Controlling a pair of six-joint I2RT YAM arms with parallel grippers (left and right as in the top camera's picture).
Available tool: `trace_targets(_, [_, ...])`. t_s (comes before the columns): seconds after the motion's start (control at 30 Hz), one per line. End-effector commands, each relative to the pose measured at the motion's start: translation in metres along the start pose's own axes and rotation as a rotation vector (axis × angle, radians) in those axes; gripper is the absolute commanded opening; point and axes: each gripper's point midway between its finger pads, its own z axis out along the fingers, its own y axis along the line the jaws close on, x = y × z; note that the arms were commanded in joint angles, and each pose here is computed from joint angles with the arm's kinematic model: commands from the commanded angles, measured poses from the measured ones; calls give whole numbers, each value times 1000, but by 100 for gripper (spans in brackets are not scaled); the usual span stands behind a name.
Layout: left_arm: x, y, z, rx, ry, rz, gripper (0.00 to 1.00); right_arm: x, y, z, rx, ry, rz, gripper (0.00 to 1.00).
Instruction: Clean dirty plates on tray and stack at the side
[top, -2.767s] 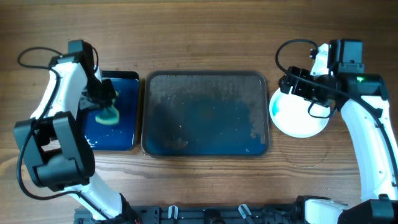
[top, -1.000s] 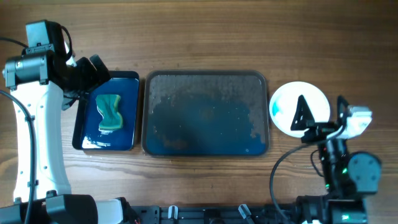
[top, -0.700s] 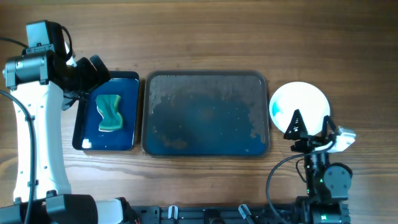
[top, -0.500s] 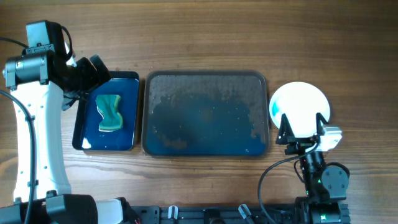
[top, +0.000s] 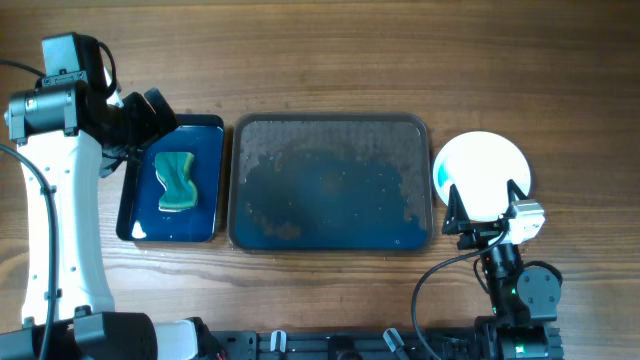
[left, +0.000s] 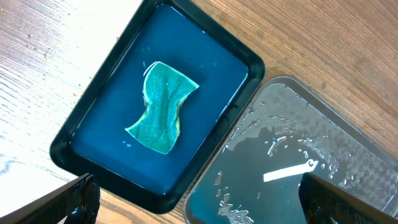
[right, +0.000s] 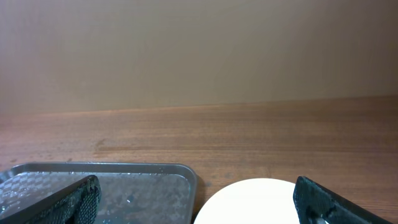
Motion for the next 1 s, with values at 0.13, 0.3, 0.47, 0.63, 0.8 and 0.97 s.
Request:
trace_targets(0.13, [0,-1,-1,6,0,-12,100,-2,4,-1,-22,-13,-19,100])
trace_targets(0.3, [-20,-19,-41,101,-237,37,100,-2,4,-1,-22,-13,-20,100])
trace_targets(0.47, [-4,-71,-92,359,-649,268,100,-2,4,-1,-22,-13,-20,100])
trace_targets(0.63, [48,-57,-79,481,-821,329,100,-2,4,-1,-22,-13,-20,100])
trace_targets(0.8, [92,-26,-28,518,-900,325,100,-2,4,-1,-22,-13,-19,100])
trace_targets(0.97, [113,-12,11,542,-954,321,100,-2,4,-1,-23,-13,-20,100])
